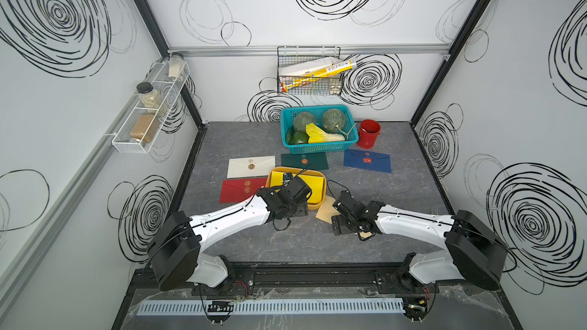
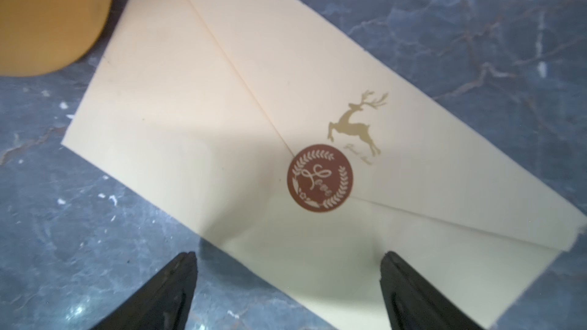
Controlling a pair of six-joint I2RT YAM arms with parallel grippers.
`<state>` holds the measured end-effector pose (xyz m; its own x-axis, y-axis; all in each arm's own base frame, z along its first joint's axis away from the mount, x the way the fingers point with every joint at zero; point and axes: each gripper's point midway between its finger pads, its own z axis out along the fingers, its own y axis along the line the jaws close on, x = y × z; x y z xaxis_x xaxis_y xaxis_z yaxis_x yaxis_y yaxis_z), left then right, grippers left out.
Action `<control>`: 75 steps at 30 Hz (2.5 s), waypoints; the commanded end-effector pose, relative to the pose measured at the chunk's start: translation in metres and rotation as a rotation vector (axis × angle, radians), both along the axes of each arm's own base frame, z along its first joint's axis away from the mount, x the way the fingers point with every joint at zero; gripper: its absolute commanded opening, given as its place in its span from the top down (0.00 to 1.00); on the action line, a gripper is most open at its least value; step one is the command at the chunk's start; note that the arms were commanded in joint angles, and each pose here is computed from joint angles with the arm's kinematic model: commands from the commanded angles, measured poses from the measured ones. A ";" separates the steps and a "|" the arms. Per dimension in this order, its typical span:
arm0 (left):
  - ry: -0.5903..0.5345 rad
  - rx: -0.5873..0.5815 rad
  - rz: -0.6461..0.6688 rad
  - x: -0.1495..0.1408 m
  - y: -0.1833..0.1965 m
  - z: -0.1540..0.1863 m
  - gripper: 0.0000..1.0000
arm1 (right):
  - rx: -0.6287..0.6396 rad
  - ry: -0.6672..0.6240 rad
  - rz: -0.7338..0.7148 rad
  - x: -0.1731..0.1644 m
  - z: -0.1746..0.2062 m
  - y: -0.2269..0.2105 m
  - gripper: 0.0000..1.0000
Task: Put the sealed envelopes into the storage box
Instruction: Move the envelope to the center of the board.
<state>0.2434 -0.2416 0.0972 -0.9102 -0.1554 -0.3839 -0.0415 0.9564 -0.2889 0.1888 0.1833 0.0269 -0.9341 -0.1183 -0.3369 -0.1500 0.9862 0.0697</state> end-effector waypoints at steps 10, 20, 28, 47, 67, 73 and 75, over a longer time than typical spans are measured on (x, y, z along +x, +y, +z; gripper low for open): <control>-0.072 -0.039 0.075 0.008 0.012 0.033 0.30 | 0.018 -0.070 -0.270 0.049 0.008 0.004 0.00; -0.071 -0.023 0.109 0.002 0.037 0.028 0.30 | -0.053 -0.007 -0.173 0.052 -0.025 0.003 0.00; -0.064 0.006 0.115 0.006 0.045 0.022 0.30 | -0.021 0.111 0.028 -0.004 -0.055 0.005 0.07; 0.015 -0.135 0.093 -0.005 -0.004 0.006 0.27 | -0.116 0.140 0.200 -0.050 -0.066 0.004 0.12; -0.027 -0.112 0.052 0.029 -0.061 -0.009 0.26 | -0.105 0.141 0.196 -0.050 -0.071 0.000 0.12; -0.034 -0.088 0.014 0.053 -0.087 -0.010 0.26 | -0.102 0.135 0.216 -0.046 -0.071 0.006 0.12; -0.035 -0.086 0.015 0.056 -0.087 -0.009 0.26 | -0.091 0.123 0.230 -0.043 -0.068 0.012 0.12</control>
<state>0.2873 -0.3256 0.0801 -0.9066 -0.2134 -0.3642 -0.0682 0.9255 -0.3726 0.2039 0.2221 0.0086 -0.8407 -0.2475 -0.4817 -0.2971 0.9544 0.0281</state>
